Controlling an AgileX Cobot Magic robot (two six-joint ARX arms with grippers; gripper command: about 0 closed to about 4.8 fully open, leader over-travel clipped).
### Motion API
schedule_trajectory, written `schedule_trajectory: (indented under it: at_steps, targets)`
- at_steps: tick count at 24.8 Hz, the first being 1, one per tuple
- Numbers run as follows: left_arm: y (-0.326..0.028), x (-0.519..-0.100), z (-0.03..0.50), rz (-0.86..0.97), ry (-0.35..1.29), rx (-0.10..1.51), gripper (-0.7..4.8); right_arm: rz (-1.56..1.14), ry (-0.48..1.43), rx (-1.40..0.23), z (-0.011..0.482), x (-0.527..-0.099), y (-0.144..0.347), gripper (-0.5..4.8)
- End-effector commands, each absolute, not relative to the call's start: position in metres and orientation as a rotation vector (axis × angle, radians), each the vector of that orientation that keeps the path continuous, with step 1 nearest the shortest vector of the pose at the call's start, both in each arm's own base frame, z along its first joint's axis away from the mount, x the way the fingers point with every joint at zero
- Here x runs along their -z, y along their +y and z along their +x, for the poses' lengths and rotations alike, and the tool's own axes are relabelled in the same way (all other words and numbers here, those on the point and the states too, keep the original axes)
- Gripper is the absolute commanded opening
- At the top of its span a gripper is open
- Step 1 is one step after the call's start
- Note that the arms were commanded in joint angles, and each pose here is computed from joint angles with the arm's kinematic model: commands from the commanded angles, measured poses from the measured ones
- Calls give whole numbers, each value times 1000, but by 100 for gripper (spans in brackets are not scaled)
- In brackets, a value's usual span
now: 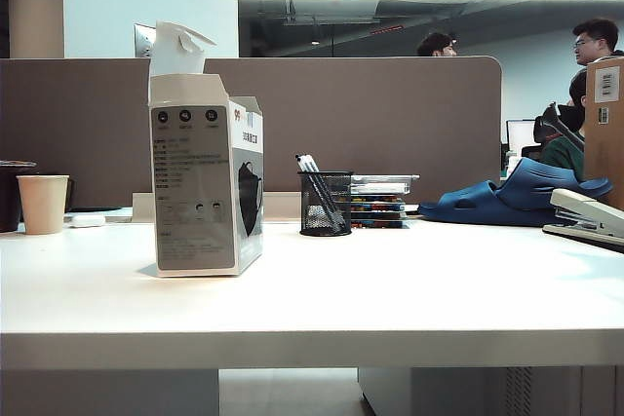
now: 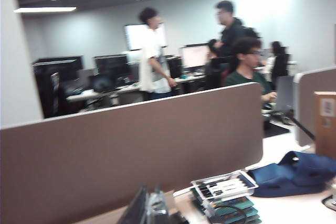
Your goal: Put the mask into the mask box.
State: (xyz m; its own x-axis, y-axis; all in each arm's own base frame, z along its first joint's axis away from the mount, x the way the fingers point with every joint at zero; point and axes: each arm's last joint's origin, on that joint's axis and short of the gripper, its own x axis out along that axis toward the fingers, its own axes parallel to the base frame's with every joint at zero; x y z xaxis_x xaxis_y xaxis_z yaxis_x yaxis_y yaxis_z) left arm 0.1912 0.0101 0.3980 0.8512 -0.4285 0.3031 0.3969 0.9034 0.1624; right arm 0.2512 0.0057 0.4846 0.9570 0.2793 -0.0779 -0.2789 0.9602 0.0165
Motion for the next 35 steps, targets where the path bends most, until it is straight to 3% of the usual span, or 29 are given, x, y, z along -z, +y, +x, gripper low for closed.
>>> schedule_trajectory:
  at_steps: [1, 6, 23, 35]
  targets:
    - [11, -398, 182, 61, -294, 347, -6, -36, 103, -221, 235, -488, 3, -5]
    - [13, -391, 163, 42, -172, 176, -6, -43, 102, -223, 210, -489, 4, -5]
    - [-1, -374, 109, 95, -141, 222, -6, -17, 107, -215, 112, -401, 5, -5]
    - [-6, -306, 54, 88, -137, 251, -6, 33, 25, -213, 51, -306, 6, -5]
